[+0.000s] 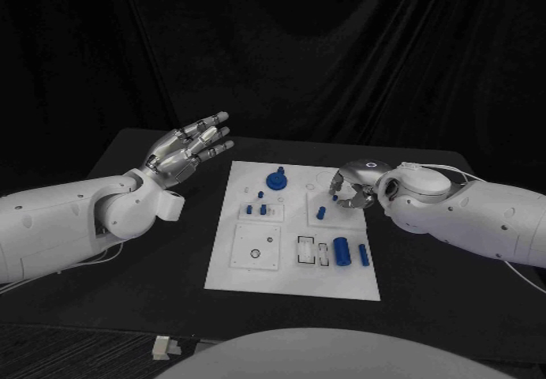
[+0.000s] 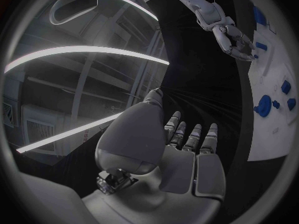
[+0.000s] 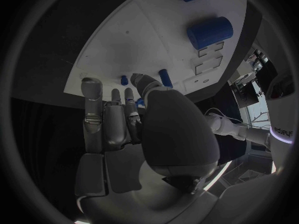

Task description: Assemble the parts on the task board

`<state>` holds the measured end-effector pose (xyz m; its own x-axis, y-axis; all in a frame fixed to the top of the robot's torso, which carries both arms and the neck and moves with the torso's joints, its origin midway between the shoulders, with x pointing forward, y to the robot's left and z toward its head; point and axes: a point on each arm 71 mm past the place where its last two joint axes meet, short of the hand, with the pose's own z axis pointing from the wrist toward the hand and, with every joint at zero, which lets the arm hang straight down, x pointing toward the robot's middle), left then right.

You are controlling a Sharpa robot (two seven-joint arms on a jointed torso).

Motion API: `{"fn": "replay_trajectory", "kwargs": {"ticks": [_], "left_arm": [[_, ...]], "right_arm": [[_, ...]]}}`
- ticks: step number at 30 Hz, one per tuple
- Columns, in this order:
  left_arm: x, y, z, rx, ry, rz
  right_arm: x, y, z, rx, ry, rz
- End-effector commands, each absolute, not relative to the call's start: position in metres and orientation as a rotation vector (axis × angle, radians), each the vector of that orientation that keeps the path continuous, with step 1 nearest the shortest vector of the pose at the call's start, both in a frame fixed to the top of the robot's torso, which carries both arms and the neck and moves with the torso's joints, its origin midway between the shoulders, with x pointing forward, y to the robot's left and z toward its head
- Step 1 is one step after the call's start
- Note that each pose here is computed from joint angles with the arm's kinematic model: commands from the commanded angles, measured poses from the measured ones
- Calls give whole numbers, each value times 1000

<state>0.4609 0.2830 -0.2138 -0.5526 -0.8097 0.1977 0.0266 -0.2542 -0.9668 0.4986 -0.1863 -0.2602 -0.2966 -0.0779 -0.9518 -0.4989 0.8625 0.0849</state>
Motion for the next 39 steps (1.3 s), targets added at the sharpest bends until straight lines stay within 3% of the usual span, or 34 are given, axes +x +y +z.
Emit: {"fn": "replay_trajectory", "kwargs": {"ticks": [1,39], "left_arm": [[459,285,-202,-876,1231,-1973],[462,282,-206,-866,1270,-1973]], "right_arm": [[499,-187,-261,-425,1826,441],[503,-183,-278,-445,1842,459]]}}
